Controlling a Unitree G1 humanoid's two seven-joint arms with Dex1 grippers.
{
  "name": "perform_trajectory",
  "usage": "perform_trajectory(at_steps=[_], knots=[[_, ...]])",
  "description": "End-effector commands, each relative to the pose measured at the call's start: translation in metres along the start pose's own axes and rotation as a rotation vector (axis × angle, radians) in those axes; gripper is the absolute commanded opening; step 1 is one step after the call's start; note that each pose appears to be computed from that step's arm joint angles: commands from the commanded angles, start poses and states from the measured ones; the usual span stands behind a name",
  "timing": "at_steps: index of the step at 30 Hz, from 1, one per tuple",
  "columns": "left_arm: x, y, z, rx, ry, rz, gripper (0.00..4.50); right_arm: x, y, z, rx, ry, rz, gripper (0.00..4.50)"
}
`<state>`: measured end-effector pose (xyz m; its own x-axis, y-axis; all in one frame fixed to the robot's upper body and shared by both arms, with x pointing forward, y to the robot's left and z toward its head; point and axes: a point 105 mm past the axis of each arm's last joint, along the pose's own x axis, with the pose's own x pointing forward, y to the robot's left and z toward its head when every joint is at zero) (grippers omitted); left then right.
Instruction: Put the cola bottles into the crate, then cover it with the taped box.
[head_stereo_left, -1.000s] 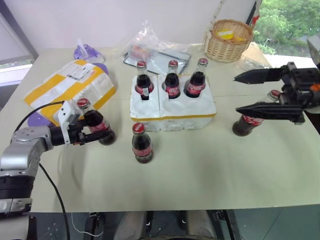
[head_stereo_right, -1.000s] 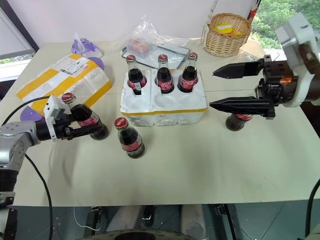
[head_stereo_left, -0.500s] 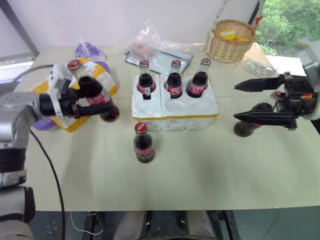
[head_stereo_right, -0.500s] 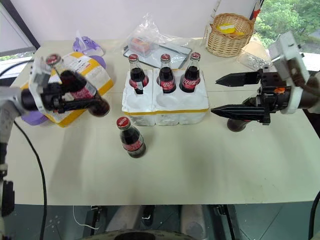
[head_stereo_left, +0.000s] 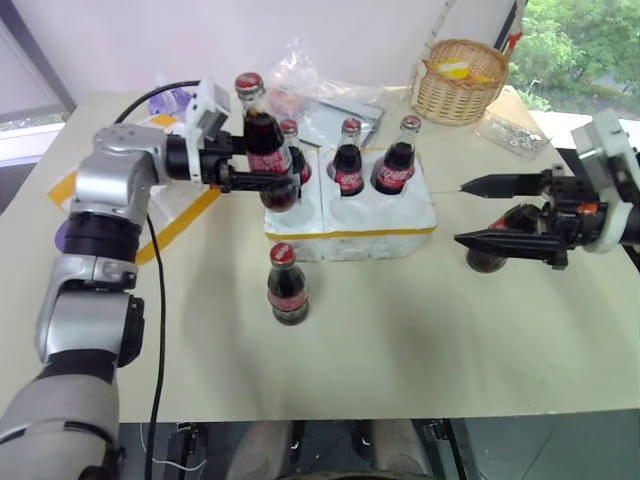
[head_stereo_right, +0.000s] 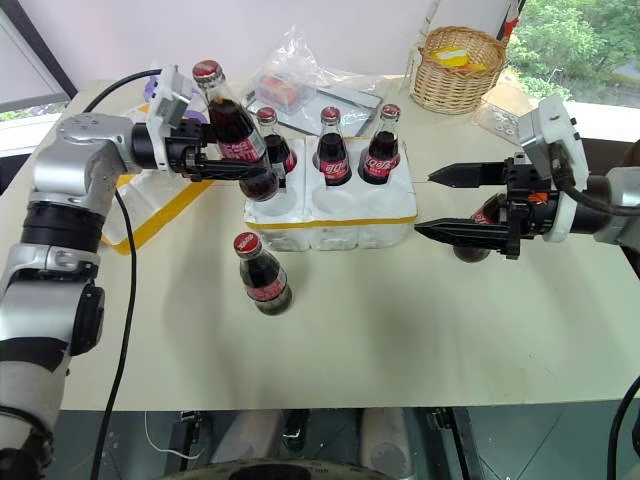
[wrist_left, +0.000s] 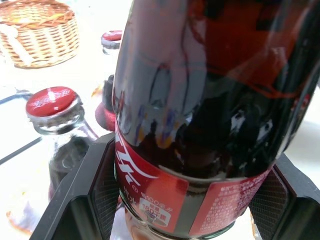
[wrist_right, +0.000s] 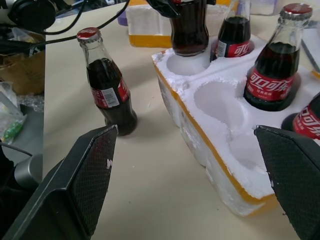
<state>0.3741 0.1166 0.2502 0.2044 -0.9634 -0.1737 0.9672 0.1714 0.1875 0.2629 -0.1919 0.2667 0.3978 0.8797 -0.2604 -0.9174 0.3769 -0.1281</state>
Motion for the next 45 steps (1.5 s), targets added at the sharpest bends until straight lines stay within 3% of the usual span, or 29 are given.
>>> perform_trajectory(at_steps=[1, 4, 15, 20, 22, 24, 31, 38, 40, 45], knots=[[0.010, -0.004, 0.016, 0.066, -0.033, -0.048, 2.80, -0.003, 0.005, 0.013, -0.049, -0.032, -0.011, 4.50], [0.015, -0.006, 0.014, 0.063, -0.041, -0.060, 2.80, -0.003, 0.005, 0.013, -0.049, -0.030, -0.018, 4.50], [0.021, -0.008, -0.051, 0.027, 0.101, -0.025, 2.80, -0.002, 0.001, 0.013, -0.071, -0.022, -0.037, 4.50], [0.022, -0.004, -0.049, 0.032, 0.079, -0.002, 2.80, -0.003, 0.000, 0.024, -0.083, -0.048, -0.028, 4.50], [0.023, -0.006, -0.050, 0.029, 0.077, -0.008, 3.82, -0.002, -0.001, 0.025, -0.083, -0.052, -0.027, 4.50], [0.024, -0.007, -0.049, 0.033, 0.068, -0.010, 4.48, 0.002, -0.001, 0.025, -0.089, -0.053, -0.019, 4.50], [0.007, -0.012, -0.027, 0.026, -0.020, -0.008, 4.48, 0.023, -0.005, 0.037, -0.101, -0.117, 0.021, 4.50], [-0.053, -0.015, 0.029, -0.047, -0.180, 0.067, 4.48, 0.051, 0.001, 0.045, -0.113, -0.148, 0.090, 4.50], [-0.067, -0.024, 0.028, -0.072, -0.171, 0.070, 4.48, 0.059, 0.002, 0.038, -0.089, -0.141, 0.106, 4.50], [-0.086, -0.075, -0.004, -0.069, 0.057, -0.085, 4.48, 0.086, 0.020, 0.000, -0.129, -0.027, 0.181, 4.50]])
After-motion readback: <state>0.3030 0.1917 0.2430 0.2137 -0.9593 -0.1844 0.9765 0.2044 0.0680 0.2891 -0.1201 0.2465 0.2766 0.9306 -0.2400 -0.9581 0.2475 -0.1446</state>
